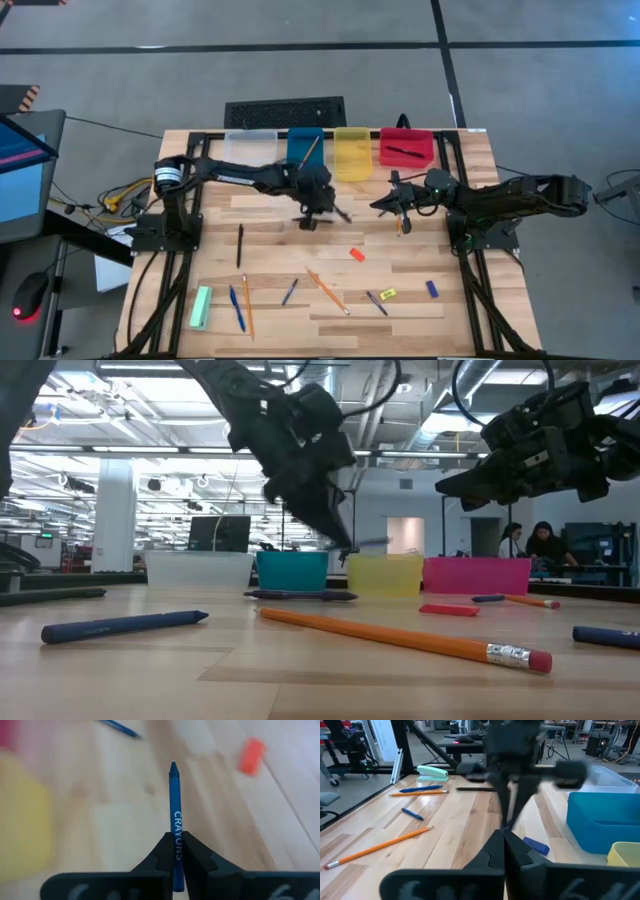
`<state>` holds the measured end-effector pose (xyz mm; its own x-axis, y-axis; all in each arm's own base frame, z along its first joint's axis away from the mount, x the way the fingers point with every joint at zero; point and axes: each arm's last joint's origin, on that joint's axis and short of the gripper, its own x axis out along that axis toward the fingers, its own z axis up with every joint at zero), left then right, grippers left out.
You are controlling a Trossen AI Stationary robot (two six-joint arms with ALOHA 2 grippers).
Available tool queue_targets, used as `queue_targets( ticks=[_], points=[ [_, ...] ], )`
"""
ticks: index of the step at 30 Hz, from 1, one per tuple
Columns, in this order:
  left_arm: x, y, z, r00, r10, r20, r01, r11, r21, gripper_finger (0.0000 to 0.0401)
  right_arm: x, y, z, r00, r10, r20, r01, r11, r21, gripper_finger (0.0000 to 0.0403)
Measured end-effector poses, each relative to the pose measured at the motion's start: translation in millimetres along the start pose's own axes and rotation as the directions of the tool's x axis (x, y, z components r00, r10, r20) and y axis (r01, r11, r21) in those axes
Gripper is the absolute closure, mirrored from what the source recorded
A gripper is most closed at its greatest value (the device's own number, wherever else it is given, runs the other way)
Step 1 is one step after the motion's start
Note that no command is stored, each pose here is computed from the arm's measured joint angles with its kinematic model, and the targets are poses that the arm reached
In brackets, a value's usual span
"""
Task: Sort crayons/erasers/pens/pencils in bins
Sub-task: Put the blue crayon into the yellow bin
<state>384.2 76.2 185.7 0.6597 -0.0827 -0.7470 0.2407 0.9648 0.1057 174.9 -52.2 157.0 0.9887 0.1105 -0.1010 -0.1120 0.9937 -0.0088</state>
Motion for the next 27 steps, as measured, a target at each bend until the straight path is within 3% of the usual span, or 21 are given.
queue_targets(
  ticks=[3,7,12,21,27],
  points=[
    [-15,22,1,0.993,0.109,0.043,-0.106,0.992,-0.074,0.0395,0,0,0,1.0,0.0,0.0,0.0,1.0,0.0,0.0395],
    [-27,55,-1,0.981,0.182,0.068,-0.17,0.974,-0.151,0.0395,0,0,0,1.0,0.0,0.003,0.0,1.0,-0.001,0.0395],
    [-32,97,10,0.967,0.244,0.07,-0.23,0.96,-0.16,0.0395,0,0,1,1.0,0.0,0.007,0.0,1.0,-0.004,0.0395],
    [-2,158,14,0.989,0.147,-0.008,-0.146,0.969,-0.198,0.0396,0,0,0,1.0,0.0,0.003,0.0,1.0,-0.002,0.0395],
    [31,176,6,0.992,0.088,-0.096,-0.109,0.96,-0.256,0.0396,0,0,0,1.0,0.0,0.0,0.0,1.0,-0.001,0.0395]
  ],
)
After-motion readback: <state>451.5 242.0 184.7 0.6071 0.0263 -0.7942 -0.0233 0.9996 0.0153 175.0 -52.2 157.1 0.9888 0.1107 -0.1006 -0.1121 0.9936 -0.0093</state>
